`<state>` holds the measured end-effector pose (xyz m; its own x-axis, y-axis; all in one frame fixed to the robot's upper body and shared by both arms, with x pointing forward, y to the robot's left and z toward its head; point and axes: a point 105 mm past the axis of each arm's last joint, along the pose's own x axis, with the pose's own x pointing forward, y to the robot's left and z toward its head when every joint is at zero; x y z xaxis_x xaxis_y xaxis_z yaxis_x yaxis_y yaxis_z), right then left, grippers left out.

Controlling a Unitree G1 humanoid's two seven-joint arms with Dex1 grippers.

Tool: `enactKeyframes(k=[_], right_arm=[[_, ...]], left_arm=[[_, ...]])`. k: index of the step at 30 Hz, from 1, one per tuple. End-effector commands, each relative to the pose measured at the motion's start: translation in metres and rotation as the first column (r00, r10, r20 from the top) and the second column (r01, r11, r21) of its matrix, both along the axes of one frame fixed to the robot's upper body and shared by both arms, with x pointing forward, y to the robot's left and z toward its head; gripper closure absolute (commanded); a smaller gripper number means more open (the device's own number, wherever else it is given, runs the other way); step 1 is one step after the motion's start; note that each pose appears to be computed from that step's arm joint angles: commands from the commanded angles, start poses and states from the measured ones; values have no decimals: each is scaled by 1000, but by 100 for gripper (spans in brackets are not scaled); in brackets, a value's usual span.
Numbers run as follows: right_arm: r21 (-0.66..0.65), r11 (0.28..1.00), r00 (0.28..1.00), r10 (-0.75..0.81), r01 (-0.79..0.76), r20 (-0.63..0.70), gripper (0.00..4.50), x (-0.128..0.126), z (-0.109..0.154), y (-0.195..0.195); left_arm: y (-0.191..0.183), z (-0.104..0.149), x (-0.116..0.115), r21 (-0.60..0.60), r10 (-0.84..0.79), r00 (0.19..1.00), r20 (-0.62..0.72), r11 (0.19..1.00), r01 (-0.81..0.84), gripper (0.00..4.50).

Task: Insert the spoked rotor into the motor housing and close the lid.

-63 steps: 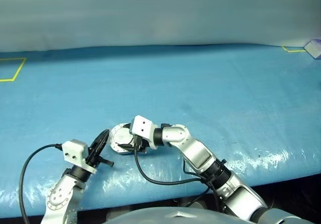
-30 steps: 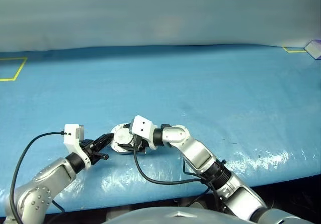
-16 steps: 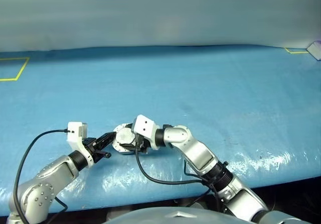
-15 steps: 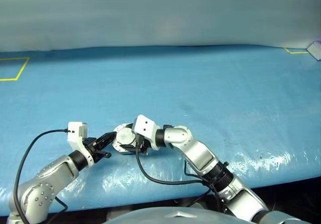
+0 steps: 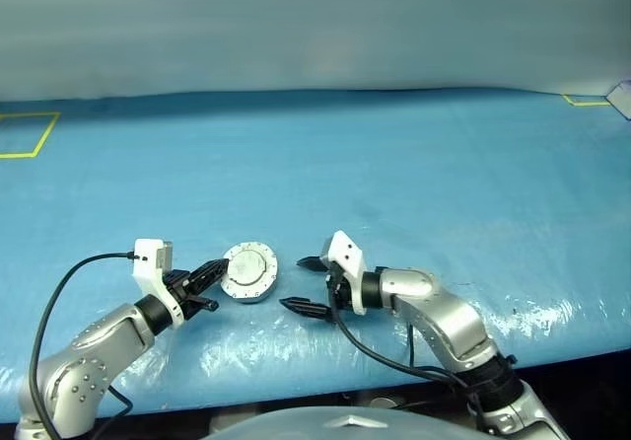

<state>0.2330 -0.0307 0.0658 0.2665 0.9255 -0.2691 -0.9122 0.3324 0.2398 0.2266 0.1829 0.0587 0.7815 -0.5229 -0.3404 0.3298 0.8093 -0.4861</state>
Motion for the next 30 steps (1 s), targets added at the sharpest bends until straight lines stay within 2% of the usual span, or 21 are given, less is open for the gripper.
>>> enactKeyframes(k=[1,3,6,10,18,30], right_arm=[[128,991,995,-27,39,-94,5,-8,20,-3],[185,979,974,-43,85,-224,5,-13,20,-3],[250,951,898,-58,183,-436,5,-16,15,2],[219,921,822,-157,321,-548,5,-7,2,7],[185,896,763,-218,404,-608,5,6,-6,21],[215,903,713,-130,372,-689,5,1,-3,41]], left_arm=[[-6,-7,-3,-11,-36,999,-19,999,36,450],[-6,-7,-3,-13,-37,999,-15,999,37,450],[-6,-7,-3,-11,-40,999,-13,999,40,450],[-6,-7,-4,-9,-42,999,-8,999,42,450],[-4,-5,-8,-1,-41,999,-4,999,41,450],[0,-6,-9,6,-23,1000,-4,1000,23,450]])
